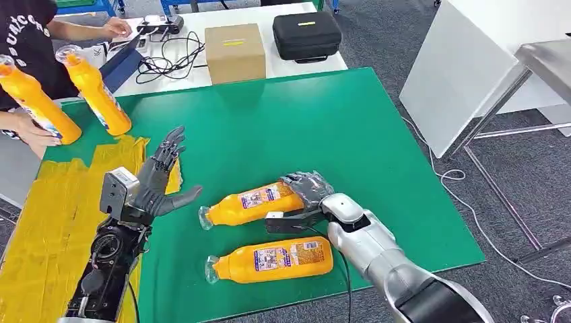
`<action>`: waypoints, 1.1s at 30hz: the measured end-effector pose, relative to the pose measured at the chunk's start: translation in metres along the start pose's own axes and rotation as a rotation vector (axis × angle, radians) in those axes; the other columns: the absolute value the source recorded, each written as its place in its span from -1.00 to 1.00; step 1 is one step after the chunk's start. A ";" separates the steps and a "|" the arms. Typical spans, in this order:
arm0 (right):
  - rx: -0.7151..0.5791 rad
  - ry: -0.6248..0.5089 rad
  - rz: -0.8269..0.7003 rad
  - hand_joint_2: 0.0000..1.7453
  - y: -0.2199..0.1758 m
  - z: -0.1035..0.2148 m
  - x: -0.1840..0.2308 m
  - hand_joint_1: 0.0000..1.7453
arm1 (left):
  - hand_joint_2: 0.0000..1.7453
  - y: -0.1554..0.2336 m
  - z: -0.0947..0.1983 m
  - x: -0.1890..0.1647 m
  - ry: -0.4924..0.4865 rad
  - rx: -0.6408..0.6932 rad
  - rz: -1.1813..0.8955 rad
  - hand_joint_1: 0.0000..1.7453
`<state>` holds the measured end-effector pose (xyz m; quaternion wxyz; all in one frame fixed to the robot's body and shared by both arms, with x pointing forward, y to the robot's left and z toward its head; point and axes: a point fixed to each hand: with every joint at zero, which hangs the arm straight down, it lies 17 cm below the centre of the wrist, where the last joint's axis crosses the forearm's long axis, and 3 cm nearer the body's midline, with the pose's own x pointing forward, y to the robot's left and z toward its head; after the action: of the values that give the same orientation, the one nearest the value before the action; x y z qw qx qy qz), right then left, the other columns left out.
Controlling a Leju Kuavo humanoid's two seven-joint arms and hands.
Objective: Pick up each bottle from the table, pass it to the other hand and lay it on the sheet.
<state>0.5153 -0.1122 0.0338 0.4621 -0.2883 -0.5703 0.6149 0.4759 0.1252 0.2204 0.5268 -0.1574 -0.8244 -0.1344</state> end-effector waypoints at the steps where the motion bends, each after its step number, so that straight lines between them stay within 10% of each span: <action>1: -0.010 0.006 -0.012 1.00 -0.001 0.000 -0.001 1.00 | 1.00 0.000 0.000 0.000 0.001 0.001 0.000 -1.00; 14: -0.333 0.088 -0.364 1.00 -0.051 0.019 -0.021 1.00 | 1.00 -0.002 0.010 -0.003 0.004 0.029 0.008 -1.00; 33: -1.089 0.138 -0.803 1.00 -0.166 0.128 -0.047 1.00 | 1.00 -0.010 0.012 -0.008 0.061 0.045 0.060 -1.00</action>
<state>0.4609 -0.2227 0.2100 0.4786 -0.2842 -0.8307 0.0010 0.4650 0.1198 0.2081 0.5589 -0.1661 -0.8057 -0.1045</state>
